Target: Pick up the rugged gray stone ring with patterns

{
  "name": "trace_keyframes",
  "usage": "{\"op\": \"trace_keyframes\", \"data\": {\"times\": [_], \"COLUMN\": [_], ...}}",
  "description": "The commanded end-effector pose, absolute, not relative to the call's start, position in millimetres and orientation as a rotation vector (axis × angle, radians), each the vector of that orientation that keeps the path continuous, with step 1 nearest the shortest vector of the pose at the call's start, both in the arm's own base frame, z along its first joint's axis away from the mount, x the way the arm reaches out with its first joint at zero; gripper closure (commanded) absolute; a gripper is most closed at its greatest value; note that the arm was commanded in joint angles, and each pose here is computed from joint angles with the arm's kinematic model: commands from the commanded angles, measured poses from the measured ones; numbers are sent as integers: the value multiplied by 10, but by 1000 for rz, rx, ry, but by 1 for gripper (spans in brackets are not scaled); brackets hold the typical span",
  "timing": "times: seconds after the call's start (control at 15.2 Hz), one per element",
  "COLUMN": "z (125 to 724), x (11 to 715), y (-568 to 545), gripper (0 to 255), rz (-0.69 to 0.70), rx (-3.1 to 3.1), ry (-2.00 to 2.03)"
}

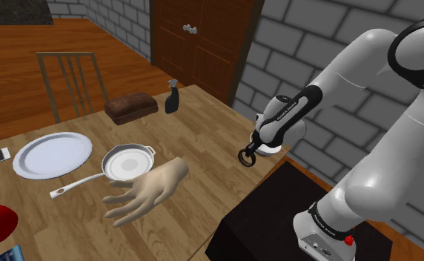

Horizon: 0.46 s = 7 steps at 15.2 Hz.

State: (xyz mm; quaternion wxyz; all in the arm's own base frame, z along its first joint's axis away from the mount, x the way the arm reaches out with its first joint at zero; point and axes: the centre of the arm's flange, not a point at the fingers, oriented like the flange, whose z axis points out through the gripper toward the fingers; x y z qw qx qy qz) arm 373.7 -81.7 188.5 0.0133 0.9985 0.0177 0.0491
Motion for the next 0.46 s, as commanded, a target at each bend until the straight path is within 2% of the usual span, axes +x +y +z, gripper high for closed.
{"op": "trace_keyframes", "data": {"times": [0.0,0.4], "z": [1997,2216], "x": [3734,3734], "y": [-827,-827], "gripper": [255,255], "rz": [152,152], "rx": [3111,3111], "ry": [55,55]}}
